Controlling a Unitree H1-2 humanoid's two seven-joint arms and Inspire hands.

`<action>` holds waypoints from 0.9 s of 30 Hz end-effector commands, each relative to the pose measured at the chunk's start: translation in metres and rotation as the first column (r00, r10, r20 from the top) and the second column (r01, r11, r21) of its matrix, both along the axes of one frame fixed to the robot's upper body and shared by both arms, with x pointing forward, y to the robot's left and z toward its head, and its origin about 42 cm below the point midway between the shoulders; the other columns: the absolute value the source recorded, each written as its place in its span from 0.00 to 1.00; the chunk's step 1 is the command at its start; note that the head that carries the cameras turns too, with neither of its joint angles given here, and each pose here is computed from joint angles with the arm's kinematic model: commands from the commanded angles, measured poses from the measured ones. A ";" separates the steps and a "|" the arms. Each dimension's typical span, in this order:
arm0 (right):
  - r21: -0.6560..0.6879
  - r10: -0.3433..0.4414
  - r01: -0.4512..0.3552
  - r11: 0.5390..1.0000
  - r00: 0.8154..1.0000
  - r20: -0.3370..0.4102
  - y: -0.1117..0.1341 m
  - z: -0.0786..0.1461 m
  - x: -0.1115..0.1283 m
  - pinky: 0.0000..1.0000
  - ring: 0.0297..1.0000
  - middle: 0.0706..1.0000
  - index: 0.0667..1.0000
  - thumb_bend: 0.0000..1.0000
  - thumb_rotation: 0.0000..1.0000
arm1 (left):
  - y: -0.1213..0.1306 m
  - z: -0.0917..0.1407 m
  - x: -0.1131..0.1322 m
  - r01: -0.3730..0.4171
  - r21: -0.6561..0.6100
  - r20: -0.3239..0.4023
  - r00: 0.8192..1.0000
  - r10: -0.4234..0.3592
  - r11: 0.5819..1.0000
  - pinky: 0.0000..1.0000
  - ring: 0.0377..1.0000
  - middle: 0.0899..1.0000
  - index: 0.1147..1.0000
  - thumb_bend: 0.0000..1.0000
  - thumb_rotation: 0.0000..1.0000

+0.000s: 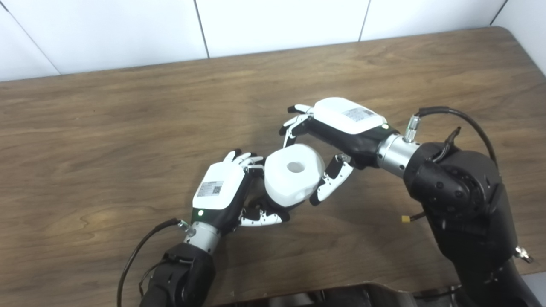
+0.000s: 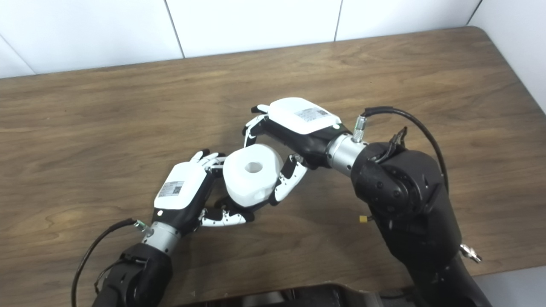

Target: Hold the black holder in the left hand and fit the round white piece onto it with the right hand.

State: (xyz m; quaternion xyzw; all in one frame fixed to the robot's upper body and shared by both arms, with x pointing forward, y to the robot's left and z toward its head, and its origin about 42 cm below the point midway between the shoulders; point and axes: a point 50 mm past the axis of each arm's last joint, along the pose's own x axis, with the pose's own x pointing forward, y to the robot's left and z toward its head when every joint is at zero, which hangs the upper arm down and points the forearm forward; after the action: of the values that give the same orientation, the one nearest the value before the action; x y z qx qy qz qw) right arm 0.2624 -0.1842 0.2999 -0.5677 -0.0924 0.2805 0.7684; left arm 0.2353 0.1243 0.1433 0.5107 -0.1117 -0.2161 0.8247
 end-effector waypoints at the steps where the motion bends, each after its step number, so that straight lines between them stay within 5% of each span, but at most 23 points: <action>1: 0.028 -0.006 0.004 1.000 0.997 0.080 0.001 0.018 0.000 0.94 0.97 0.81 0.45 0.52 0.15 | -0.001 0.000 0.001 0.006 0.024 0.005 1.000 -0.006 1.000 0.96 0.87 0.80 0.42 0.52 0.06; 27: 0.045 0.020 -0.022 0.999 0.999 0.041 0.012 0.010 0.001 0.92 0.97 0.81 0.45 0.52 0.14 | -0.003 0.004 0.000 0.008 0.025 0.002 1.000 -0.008 1.000 0.96 0.88 0.80 0.42 0.52 0.06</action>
State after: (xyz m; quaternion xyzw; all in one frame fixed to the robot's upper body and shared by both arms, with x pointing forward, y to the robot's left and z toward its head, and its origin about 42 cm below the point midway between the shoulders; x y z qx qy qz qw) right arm 0.2628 -0.1740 0.3003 -0.5551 -0.0973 0.2874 0.7744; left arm 0.2352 0.1236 0.1446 0.5128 -0.1097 -0.2178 0.8232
